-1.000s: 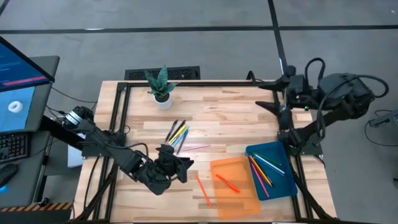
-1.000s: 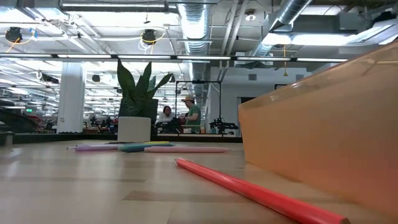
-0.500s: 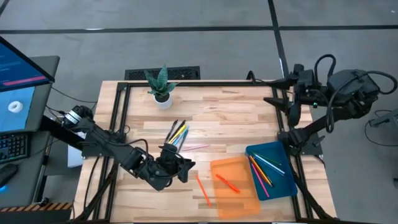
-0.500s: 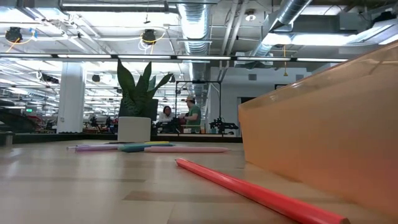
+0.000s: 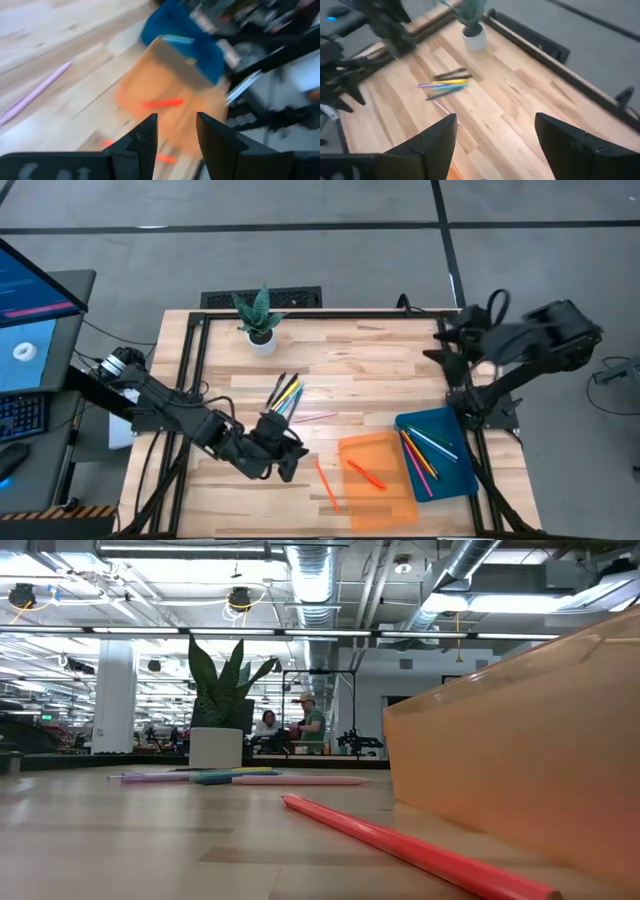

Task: Sort pens & pencils
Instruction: Put the orange pencil into the blue bin

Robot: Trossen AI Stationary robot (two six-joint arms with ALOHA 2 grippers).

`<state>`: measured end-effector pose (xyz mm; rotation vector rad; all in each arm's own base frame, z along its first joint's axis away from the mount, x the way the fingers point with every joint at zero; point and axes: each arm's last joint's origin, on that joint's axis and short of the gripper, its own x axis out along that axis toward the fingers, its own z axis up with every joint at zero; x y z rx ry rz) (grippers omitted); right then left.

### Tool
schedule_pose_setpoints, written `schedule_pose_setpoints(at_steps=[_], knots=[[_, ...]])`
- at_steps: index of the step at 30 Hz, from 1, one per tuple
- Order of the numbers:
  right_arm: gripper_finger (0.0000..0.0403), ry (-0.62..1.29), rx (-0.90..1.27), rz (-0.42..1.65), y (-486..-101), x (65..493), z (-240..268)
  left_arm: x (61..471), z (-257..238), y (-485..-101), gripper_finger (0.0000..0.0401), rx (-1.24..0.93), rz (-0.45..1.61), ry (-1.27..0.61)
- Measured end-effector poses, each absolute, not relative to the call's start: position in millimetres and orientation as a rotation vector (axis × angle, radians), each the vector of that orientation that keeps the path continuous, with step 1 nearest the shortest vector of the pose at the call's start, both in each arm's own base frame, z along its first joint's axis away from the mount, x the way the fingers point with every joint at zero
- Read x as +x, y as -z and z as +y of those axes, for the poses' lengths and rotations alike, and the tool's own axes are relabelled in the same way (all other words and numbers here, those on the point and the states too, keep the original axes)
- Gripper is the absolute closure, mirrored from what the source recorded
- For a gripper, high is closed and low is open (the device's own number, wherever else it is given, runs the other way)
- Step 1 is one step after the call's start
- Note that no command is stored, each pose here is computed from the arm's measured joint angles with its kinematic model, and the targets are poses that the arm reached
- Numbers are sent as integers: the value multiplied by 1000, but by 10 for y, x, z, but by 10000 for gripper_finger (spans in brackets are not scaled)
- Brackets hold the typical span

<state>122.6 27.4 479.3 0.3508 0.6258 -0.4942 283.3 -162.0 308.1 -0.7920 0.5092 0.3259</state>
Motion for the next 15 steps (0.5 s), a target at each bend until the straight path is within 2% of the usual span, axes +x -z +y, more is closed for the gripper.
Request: schedule_pose_setpoints(at_steps=[7,15], knots=[[113,552,373,746,-4550,1513,384,2725,-1632,-2975,276,-673,661,-328],[113,534,402,839,-4257,1633,640,2697,-1664,-2966,267,-522,702,-256]])
